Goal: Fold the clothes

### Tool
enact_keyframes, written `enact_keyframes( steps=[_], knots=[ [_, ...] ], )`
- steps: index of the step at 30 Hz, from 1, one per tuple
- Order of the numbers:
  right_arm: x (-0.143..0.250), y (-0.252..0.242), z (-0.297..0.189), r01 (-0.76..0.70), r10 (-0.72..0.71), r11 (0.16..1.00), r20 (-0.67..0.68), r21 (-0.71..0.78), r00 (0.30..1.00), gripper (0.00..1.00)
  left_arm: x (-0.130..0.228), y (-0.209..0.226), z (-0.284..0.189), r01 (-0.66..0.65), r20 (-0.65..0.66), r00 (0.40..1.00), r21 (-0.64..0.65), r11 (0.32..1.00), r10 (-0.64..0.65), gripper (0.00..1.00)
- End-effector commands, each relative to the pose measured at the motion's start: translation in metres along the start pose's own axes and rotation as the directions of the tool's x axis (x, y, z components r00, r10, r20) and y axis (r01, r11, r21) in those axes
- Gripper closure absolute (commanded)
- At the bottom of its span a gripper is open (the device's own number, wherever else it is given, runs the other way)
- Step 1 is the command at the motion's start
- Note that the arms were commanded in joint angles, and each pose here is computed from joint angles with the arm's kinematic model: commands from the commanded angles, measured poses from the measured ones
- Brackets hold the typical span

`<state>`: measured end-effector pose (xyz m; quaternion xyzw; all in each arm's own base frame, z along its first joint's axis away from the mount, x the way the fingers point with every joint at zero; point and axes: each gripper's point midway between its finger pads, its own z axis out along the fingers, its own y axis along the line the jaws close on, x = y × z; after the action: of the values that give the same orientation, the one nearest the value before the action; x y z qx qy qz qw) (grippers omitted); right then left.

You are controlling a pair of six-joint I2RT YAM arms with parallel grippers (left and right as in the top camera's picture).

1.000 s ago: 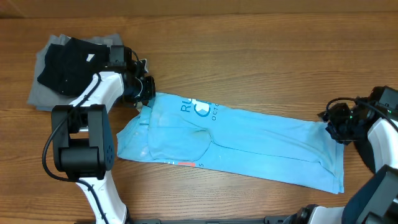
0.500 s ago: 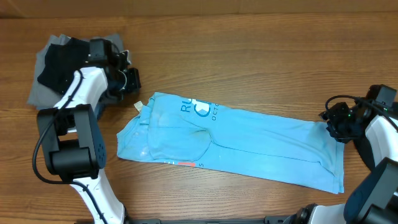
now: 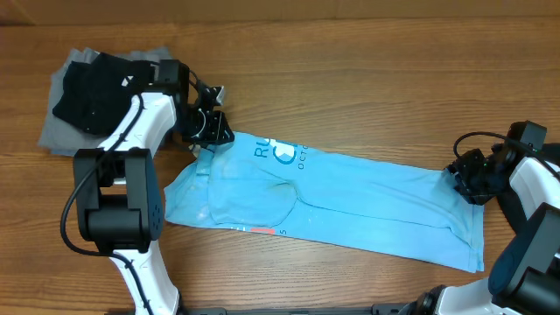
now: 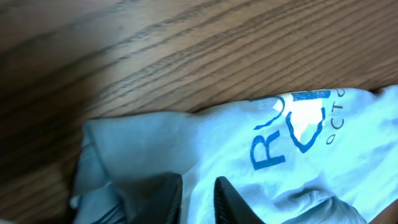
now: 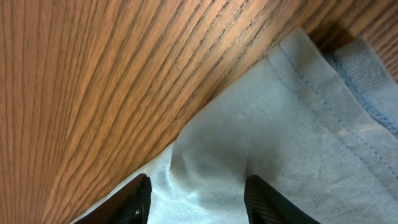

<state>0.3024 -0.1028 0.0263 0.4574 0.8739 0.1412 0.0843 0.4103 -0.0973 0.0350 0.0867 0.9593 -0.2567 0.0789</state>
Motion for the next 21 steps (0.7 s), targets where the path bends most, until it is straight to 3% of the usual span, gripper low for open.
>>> enact_keyframes(
  steps=[1,2,4,8,11,21],
  knots=[
    [0.000,-0.006,0.005,-0.006,0.006,0.999,0.001,0.033,1.000,0.48,0.015,0.005,0.006,-0.008,-0.056,0.998,-0.028,1.000,0.006,0.76],
    [0.001,-0.008,0.005,-0.007,0.007,0.999,-0.001,0.039,1.000,0.48,0.021,0.009,0.005,0.001,-0.080,0.997,-0.057,0.998,-0.005,0.68],
    [0.001,-0.008,0.005,-0.008,0.008,0.999,-0.003,0.041,1.000,0.47,0.024,0.018,0.003,0.010,-0.090,0.996,-0.091,0.996,-0.018,0.41],
    [0.001,-0.008,0.005,-0.007,0.008,0.999,-0.001,0.040,1.000,0.47,0.011,0.038,-0.010,0.099,-0.013,0.995,-0.099,0.990,-0.101,0.35],
    [0.001,-0.008,0.005,-0.008,0.008,0.999,-0.003,0.041,1.000,0.47,0.009,0.037,-0.021,0.158,0.016,0.987,0.020,0.987,-0.158,0.41],
    [-0.001,-0.008,0.007,-0.008,0.008,0.999,0.004,0.039,1.000,0.47,0.033,0.012,-0.001,0.109,-0.085,0.991,0.048,0.993,-0.105,0.51]
  ],
)
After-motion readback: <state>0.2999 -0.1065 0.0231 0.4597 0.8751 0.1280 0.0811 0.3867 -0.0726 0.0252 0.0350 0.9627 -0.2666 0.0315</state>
